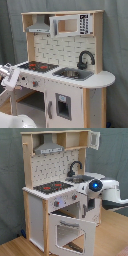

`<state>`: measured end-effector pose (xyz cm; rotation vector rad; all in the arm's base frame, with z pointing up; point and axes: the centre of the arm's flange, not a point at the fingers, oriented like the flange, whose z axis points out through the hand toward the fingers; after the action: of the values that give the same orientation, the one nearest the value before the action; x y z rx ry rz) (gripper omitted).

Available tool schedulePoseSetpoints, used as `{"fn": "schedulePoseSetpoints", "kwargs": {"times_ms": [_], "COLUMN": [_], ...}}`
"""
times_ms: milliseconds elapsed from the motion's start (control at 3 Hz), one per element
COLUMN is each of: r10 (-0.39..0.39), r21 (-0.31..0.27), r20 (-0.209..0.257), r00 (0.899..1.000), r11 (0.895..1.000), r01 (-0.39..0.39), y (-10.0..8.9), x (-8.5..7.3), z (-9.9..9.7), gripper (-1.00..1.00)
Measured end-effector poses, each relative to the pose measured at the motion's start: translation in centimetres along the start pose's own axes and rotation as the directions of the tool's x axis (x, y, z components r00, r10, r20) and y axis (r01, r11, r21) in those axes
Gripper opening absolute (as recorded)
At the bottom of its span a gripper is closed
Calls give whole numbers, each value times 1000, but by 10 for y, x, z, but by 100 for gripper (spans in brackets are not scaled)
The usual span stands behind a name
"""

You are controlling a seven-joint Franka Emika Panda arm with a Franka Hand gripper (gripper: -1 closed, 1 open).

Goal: Play with the kitchen

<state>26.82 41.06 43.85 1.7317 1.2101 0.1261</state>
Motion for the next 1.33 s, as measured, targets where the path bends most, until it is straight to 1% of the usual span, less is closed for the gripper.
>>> {"fn": "schedulePoseSetpoints", "kwargs": {"times_ms": [333, 667, 1000, 1333], "r10": [6, -5, -29, -45], "r21": [-102, -227, -353, -443], "r20": [72, 143, 182, 145], "r00": [997, 990, 983, 988], "r11": [995, 973, 931, 890], "r01": [1, 37, 93, 105], "y": [0, -7, -16, -17], "x": [-7, -11, -4, 5], "z": [-16, -27, -36, -43], "gripper": [100, 100, 100, 100]}}
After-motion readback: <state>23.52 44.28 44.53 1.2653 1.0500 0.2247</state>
